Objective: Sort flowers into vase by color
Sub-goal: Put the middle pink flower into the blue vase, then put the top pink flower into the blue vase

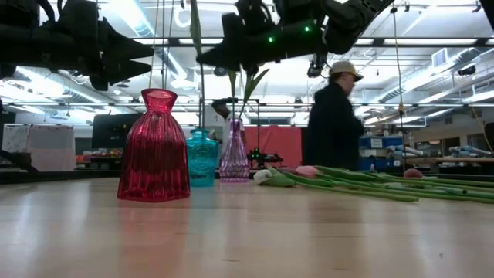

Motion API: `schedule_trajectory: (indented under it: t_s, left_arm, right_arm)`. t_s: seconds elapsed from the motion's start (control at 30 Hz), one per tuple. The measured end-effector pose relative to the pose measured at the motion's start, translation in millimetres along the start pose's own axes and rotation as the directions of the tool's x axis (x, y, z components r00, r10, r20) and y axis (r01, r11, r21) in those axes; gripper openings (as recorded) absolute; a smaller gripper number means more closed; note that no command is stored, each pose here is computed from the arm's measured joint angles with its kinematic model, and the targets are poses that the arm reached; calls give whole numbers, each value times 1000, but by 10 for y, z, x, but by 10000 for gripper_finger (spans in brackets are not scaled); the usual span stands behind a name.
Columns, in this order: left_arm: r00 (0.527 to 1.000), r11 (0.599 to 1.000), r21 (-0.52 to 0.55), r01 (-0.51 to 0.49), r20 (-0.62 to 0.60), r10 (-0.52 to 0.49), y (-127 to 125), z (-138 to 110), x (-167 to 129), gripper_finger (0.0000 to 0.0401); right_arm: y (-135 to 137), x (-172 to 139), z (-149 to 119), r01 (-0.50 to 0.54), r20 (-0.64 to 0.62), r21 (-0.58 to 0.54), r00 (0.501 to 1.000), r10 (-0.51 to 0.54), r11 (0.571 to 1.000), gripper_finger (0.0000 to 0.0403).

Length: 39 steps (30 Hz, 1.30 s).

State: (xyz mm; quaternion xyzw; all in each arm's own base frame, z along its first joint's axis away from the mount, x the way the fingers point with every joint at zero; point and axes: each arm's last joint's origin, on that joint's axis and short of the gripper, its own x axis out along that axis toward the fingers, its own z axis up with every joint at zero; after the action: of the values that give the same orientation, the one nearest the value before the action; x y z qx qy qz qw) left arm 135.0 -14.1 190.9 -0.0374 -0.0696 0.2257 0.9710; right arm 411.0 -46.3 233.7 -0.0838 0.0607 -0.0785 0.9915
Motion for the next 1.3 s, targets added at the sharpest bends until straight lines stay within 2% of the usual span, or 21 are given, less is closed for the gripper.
schedule_trajectory:
  t_s: [0.1,0.2,0.3,0.4,0.63,0.87,1.0,1.17,1.3]
  left_arm:
    - [1000,1000,0,-7,1,7,2,1,0,307]
    - [1000,1000,-3,-10,3,10,3,3,0,307]
    - [1000,1000,-3,-10,3,10,3,3,0,307]
    - [1000,1000,-1,-10,3,10,3,3,0,307]
    - [1000,1000,4,-12,0,12,3,0,0,307]
    - [1000,1000,1,-23,2,23,7,3,0,307]
    - [1000,1000,0,-23,2,23,6,2,0,307]
    - [1000,1000,-2,-23,2,23,7,3,0,307]
    - [1000,1000,-7,-23,2,23,7,3,0,307]
  right_arm:
    - [-27,0,-90,-28,-103,35,994,32,999,56]
    - [-37,-1,-152,-60,-204,48,977,68,997,108]
    - [-39,3,-134,-69,-252,41,965,77,997,156]
    - [-41,-7,-54,-78,-280,32,956,84,996,186]
    - [-68,-230,61,-97,-444,28,891,99,995,207]
    - [-13,-537,277,-32,-532,37,845,47,999,206]
    - [55,-717,265,27,-641,2,767,-20,1000,206]
    - [85,-962,-36,108,-756,40,653,-41,993,204]
    - [46,-1191,-362,200,-855,55,515,-57,978,198]
